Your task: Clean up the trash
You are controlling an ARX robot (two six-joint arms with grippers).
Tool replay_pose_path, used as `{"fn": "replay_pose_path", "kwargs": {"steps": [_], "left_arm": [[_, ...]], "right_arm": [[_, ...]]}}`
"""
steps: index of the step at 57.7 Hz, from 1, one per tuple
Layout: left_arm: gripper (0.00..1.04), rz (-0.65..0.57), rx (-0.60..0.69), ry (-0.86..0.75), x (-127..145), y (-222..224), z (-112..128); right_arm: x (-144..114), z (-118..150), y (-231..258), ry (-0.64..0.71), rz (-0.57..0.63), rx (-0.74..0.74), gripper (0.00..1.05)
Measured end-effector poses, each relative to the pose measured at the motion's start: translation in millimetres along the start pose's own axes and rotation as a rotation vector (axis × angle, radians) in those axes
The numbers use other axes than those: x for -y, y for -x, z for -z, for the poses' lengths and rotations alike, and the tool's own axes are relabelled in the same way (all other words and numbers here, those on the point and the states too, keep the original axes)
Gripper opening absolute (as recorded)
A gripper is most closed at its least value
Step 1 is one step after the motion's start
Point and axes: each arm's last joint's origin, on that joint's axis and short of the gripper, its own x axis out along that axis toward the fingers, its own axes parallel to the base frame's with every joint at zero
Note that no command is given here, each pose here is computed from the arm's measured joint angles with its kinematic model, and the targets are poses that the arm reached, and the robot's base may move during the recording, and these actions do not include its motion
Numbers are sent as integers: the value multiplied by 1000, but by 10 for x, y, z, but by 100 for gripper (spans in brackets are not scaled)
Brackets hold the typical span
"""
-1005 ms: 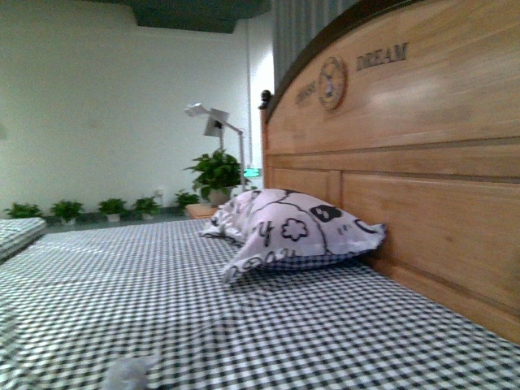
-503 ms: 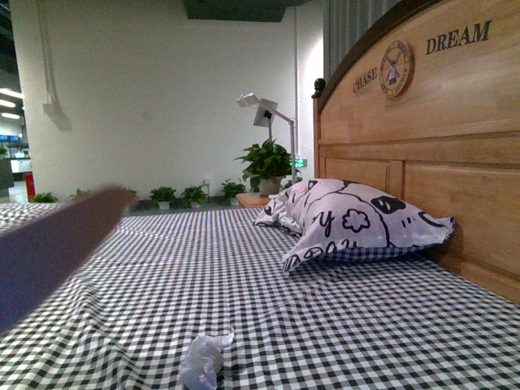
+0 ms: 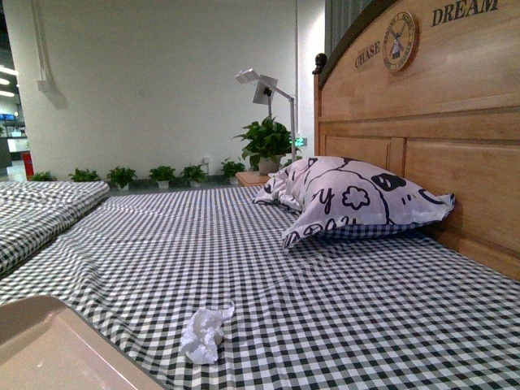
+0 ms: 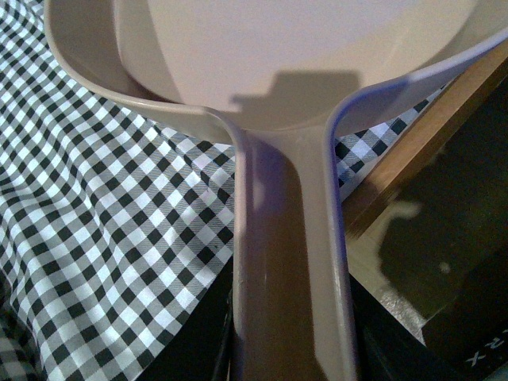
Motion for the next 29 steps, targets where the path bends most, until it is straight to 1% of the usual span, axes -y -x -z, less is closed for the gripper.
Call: {"fn": "replay_pose_path", "kwargs": {"steps": [14,29], "left_arm": [[27,19,0,-35,-198,-208,-62],[27,52,-16,-40,-278,-380,-61]], "right_arm": [[0,0,0,0,0,0,21],[0,0,0,0,0,0,21]]}}
